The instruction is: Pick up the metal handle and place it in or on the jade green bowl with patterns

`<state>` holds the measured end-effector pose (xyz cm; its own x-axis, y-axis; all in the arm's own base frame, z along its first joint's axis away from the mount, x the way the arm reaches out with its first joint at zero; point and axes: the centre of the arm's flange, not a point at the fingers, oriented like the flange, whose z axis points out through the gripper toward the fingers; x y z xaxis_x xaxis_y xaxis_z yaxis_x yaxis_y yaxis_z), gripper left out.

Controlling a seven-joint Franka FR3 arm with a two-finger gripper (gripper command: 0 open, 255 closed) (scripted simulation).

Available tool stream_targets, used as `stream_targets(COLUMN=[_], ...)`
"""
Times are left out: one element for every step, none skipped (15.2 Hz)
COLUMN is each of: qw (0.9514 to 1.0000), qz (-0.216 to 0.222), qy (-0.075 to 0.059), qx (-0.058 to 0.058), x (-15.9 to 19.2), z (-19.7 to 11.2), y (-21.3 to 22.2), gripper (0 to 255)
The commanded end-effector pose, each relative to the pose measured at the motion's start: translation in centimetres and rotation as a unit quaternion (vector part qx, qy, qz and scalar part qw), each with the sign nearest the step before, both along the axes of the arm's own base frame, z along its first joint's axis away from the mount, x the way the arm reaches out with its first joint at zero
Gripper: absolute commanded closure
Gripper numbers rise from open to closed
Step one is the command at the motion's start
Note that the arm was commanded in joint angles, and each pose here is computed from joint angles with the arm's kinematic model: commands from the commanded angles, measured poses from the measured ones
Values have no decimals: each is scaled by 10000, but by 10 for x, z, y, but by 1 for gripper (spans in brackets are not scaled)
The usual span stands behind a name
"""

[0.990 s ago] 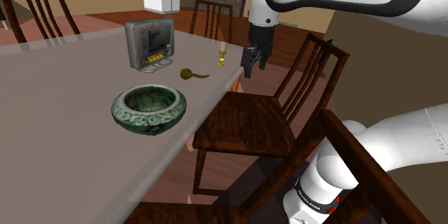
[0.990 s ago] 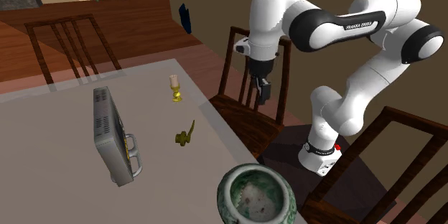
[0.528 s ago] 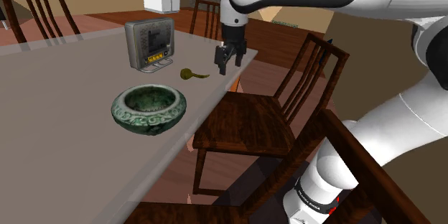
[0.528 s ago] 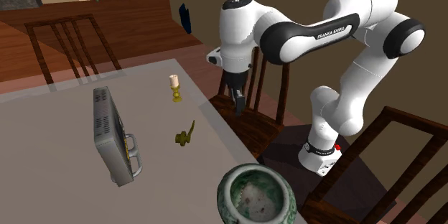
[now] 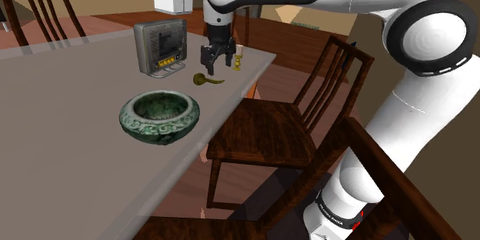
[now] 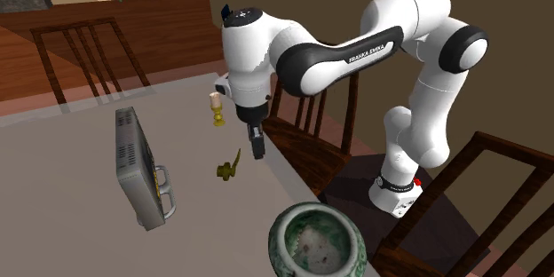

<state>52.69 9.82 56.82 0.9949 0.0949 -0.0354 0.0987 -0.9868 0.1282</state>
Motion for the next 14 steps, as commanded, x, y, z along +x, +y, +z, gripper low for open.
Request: stream_targets(qw=[10000,10000,10000,9999,9999,9999,9999,9999,9999,9999,9999,9999,9999,9999], qz=[32,48,64,80,97,113,118,118,118,118,118,118,118,118], qy=[-10,-14,-18,-22,-26,-30,-32,-32,-32,-32,-32,-32,-32,-32], qx=[-22,-34,-46,-58,-70,-82,-85,-85,-85,-85,-85,-85,-85,-85], x=[25,37,49,61,73,85,88,88,88,88,88,88,88,88], z=[-5,-7,-9,-11,-13,-15,-16,-21,-26,-32,-37,-42,-47,-56], y=[11,16,21,26,31,36,37,36,36,35,34,33,32,31], gripper=[0,0,0,0,0,0,0,0,0,0,0,0,0,0])
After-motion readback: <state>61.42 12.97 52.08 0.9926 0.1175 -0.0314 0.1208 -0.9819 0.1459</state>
